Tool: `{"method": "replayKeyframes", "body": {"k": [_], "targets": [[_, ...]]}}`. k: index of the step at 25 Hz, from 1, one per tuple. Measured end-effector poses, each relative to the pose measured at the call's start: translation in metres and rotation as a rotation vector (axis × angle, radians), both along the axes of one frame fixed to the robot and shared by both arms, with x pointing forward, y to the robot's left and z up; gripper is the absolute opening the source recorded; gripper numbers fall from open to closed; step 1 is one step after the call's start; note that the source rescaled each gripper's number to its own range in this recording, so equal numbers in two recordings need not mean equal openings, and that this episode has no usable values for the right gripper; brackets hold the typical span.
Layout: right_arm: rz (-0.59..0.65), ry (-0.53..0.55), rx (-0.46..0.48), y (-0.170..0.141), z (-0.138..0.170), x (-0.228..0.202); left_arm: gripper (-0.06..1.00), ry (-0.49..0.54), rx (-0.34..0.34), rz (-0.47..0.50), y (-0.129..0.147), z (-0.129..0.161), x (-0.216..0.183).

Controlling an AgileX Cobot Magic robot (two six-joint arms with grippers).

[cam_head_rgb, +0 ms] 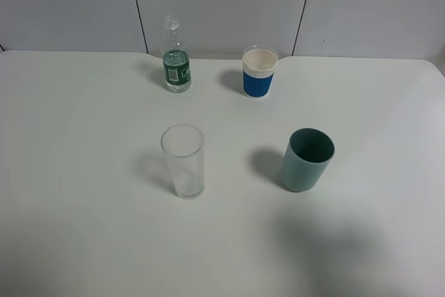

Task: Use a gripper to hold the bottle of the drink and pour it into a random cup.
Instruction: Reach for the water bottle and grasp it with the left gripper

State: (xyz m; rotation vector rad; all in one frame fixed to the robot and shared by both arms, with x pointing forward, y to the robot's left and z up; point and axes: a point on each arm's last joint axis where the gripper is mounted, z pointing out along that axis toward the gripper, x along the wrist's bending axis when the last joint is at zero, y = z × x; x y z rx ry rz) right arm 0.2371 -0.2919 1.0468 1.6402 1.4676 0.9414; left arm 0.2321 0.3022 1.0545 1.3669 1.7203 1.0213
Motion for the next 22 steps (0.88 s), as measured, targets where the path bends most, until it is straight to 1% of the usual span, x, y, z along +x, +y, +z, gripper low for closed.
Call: {"method": "replayKeyframes", "body": {"k": [22], "targets": [[0.000,0.000,0.000,0.0000,0.0000,0.0000,1.00,0.000,0.000,0.000,0.0000,0.0000,0.0000]]}}
